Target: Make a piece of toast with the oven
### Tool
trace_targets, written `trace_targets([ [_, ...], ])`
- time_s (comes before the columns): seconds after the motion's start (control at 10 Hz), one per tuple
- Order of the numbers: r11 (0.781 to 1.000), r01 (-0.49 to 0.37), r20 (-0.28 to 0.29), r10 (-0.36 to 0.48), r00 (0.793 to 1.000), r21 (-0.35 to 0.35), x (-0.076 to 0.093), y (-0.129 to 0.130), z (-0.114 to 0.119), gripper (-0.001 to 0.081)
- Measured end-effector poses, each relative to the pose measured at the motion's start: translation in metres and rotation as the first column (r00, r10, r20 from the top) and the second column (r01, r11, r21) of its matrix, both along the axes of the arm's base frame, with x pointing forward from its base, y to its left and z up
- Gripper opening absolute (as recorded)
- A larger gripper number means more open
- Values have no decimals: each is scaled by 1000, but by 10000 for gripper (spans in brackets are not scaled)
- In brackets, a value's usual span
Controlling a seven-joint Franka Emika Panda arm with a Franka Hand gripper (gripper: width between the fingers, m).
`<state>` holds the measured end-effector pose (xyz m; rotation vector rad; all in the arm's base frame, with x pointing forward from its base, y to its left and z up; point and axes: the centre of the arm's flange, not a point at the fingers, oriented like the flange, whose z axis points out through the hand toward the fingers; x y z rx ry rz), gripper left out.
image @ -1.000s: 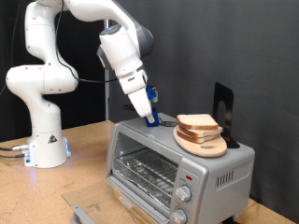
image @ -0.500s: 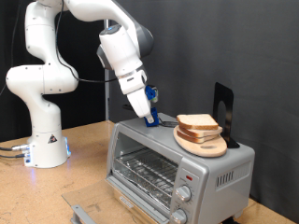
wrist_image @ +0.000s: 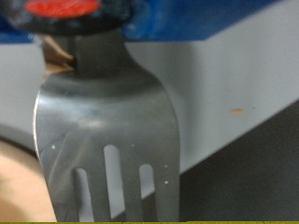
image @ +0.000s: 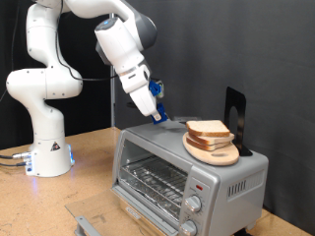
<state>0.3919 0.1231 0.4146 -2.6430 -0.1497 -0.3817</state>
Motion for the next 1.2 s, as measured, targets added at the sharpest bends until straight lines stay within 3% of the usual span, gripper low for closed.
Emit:
trace_targets([
  [0.2, 1000, -21, -2, 21, 1000, 6, -6, -2, 14, 362],
  [0.4, 1000, -16, -8, 16, 1000, 10, -6, -3, 12, 362],
  [0.6, 998, 10, -10, -10, 1000, 65, -4, -11, 20, 362],
  [0.9, 990, 58, 9, -59, 998, 131, 4, -52, 41, 362],
  [1.2, 987, 119, 1, -120, 993, 109, 12, -104, 45, 362],
])
